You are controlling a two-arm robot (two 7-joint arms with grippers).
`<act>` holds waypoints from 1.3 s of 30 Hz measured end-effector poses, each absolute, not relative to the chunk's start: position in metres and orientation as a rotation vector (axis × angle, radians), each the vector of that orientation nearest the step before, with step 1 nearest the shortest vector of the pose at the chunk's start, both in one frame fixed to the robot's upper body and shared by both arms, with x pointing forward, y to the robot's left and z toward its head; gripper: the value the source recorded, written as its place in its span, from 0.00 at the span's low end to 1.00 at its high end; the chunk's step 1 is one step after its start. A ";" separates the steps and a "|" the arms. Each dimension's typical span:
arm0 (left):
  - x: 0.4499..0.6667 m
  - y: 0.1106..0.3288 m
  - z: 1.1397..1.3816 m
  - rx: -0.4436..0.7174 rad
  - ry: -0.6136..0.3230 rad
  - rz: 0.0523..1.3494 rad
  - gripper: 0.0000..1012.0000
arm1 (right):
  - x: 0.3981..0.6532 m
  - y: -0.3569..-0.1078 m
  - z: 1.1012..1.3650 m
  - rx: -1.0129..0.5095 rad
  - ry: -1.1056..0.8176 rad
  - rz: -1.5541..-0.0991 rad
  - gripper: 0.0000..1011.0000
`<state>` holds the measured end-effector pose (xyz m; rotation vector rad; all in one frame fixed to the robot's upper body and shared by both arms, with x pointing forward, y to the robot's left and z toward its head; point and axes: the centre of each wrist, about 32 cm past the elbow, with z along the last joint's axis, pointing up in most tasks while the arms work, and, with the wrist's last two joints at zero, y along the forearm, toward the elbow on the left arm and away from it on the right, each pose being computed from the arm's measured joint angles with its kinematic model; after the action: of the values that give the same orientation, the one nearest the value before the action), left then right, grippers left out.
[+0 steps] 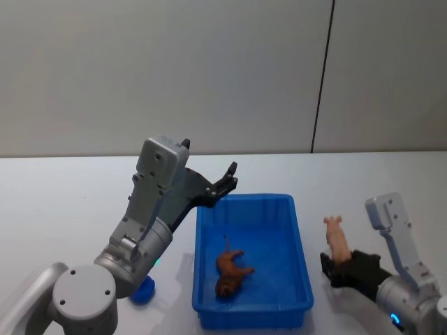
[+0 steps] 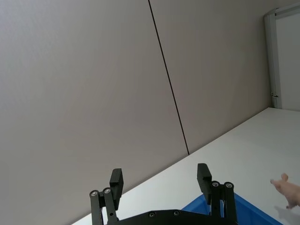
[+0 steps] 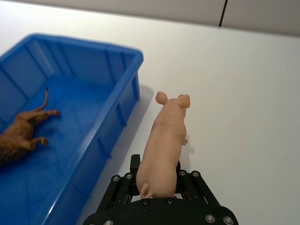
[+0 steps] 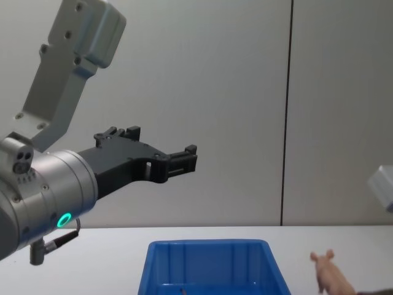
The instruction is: Pick up the two dolls from the table and place them into the box.
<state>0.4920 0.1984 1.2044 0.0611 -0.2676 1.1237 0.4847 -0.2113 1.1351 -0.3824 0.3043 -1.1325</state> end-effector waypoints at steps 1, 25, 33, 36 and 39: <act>0.492 0.198 1.204 0.061 -0.268 1.124 0.99 | 0.485 -0.212 1.137 -0.370 0.285 -1.139 0.34; 0.492 0.198 1.204 0.061 -0.268 1.124 0.99 | 0.501 -0.216 1.176 -0.125 0.133 -0.992 0.34; 0.492 0.198 1.204 0.061 -0.268 1.124 0.99 | 0.511 -0.210 1.184 -0.079 0.177 -0.873 0.34; 0.492 0.198 1.204 0.061 -0.268 1.124 0.99 | 0.514 -0.207 1.186 -0.074 0.207 -0.829 0.34; 0.492 0.198 1.204 0.061 -0.268 1.124 0.99 | 0.516 -0.205 1.187 -0.074 0.229 -0.799 0.34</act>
<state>0.4920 0.1984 1.2044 0.0612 -0.2676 1.1236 0.5163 -0.2051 1.1873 -0.0738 0.2293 -0.7994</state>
